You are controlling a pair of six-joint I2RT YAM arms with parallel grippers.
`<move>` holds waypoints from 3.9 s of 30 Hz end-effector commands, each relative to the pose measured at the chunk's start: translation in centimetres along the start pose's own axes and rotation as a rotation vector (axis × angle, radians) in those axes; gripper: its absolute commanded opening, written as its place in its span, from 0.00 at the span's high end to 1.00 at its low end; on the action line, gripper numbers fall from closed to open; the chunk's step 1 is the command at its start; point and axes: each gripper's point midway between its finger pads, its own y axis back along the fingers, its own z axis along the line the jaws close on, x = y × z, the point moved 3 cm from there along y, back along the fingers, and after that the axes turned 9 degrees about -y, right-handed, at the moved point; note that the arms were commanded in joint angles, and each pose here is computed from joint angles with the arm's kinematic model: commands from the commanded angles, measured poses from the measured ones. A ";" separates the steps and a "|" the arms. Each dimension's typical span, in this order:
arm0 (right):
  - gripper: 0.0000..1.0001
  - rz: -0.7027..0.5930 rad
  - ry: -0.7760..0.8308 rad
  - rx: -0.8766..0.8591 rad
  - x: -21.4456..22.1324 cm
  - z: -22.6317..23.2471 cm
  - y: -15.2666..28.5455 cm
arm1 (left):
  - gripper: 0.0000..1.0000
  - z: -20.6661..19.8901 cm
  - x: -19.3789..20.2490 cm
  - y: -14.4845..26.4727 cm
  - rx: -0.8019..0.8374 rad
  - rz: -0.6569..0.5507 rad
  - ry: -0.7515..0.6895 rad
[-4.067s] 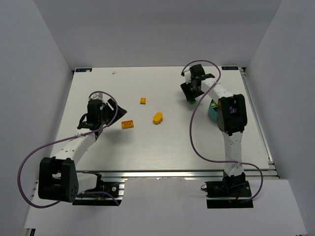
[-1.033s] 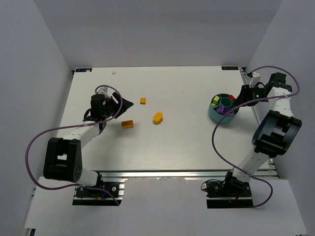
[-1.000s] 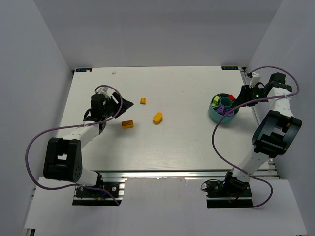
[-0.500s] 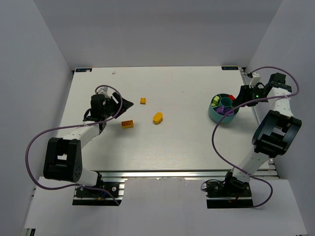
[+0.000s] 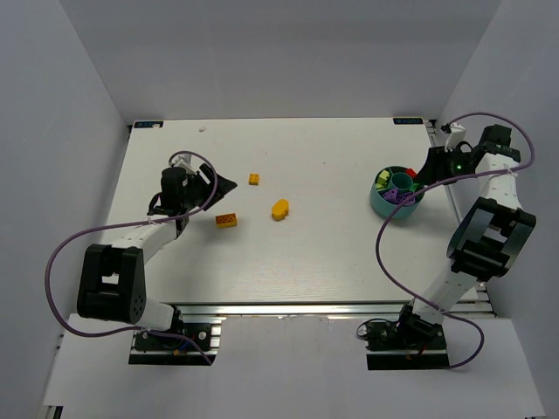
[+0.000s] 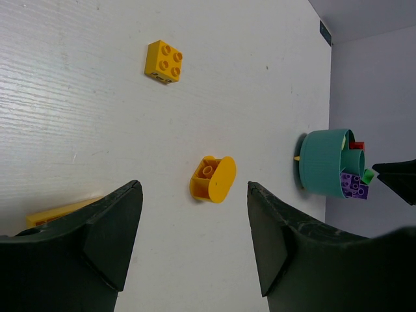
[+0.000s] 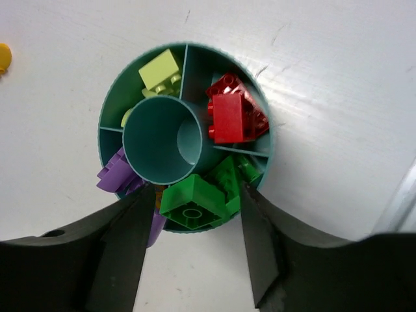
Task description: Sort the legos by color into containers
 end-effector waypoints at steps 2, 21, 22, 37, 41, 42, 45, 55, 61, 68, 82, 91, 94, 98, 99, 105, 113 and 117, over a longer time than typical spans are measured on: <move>0.18 -0.188 0.263 0.023 -6.8 2.5 4.3 | 0.25 -0.9 -2.0 0.6 0.004 -0.047 -0.048; 0.44 0.114 1.090 -0.759 4.9 31.4 -12.0 | 0.94 3.0 -2.2 7.8 -0.244 -0.177 0.066; 0.38 0.097 1.174 -0.786 5.1 31.7 -12.4 | 0.92 2.7 -2.0 8.1 -0.233 -0.174 0.065; 0.12 0.145 1.752 -1.021 7.5 33.9 -18.6 | 0.30 3.1 0.6 10.9 -0.257 -0.164 0.076; 0.12 0.195 1.818 -0.993 6.8 33.8 -19.5 | 0.23 3.1 1.1 11.0 -0.252 -0.156 0.074; 0.12 0.203 1.821 -0.993 6.8 33.8 -19.6 | 0.22 3.2 1.2 11.0 -0.254 -0.152 0.074; 0.13 0.227 1.839 -0.989 6.8 34.1 -19.8 | 0.20 3.5 1.5 10.9 -0.257 -0.143 0.075; 0.18 0.311 1.836 -0.943 6.8 34.5 -20.6 | 0.19 3.6 1.5 10.8 -0.258 -0.133 0.050; 0.19 0.379 1.932 -0.907 6.3 34.3 -21.1 | 0.19 3.6 1.7 11.0 -0.252 -0.135 0.029; 0.19 0.396 1.972 -0.908 6.6 33.8 -21.4 | 0.19 3.9 2.3 11.0 -0.254 -0.119 0.026; 0.21 0.428 1.932 -0.867 8.0 33.3 -25.7 | 0.19 3.9 2.5 10.9 -0.249 -0.113 0.043; 0.28 0.421 1.919 -0.865 8.3 33.3 -26.6 | 0.19 3.8 2.3 10.6 -0.248 -0.105 0.044; 0.32 0.429 1.916 -0.870 8.6 33.2 -26.5 | 0.19 3.8 2.3 10.5 -0.246 -0.104 0.044; 0.37 0.436 1.912 -0.874 8.8 33.1 -26.3 | 0.19 3.8 2.2 10.4 -0.243 -0.106 0.046; 0.39 0.444 1.910 -0.876 9.1 33.0 -26.2 | 0.19 3.8 2.2 10.3 -0.241 -0.106 0.047; 0.61 0.384 1.854 -0.891 8.4 34.4 -25.4 | 0.19 3.7 2.1 10.4 -0.240 -0.112 0.053; 0.92 0.092 1.352 -0.883 2.6 39.2 -17.9 | 0.19 3.2 1.7 10.1 -0.197 -0.148 0.071; 1.00 -0.029 1.005 -0.765 -2.1 36.3 -11.7 | 0.19 3.1 1.7 9.5 -0.169 -0.147 0.081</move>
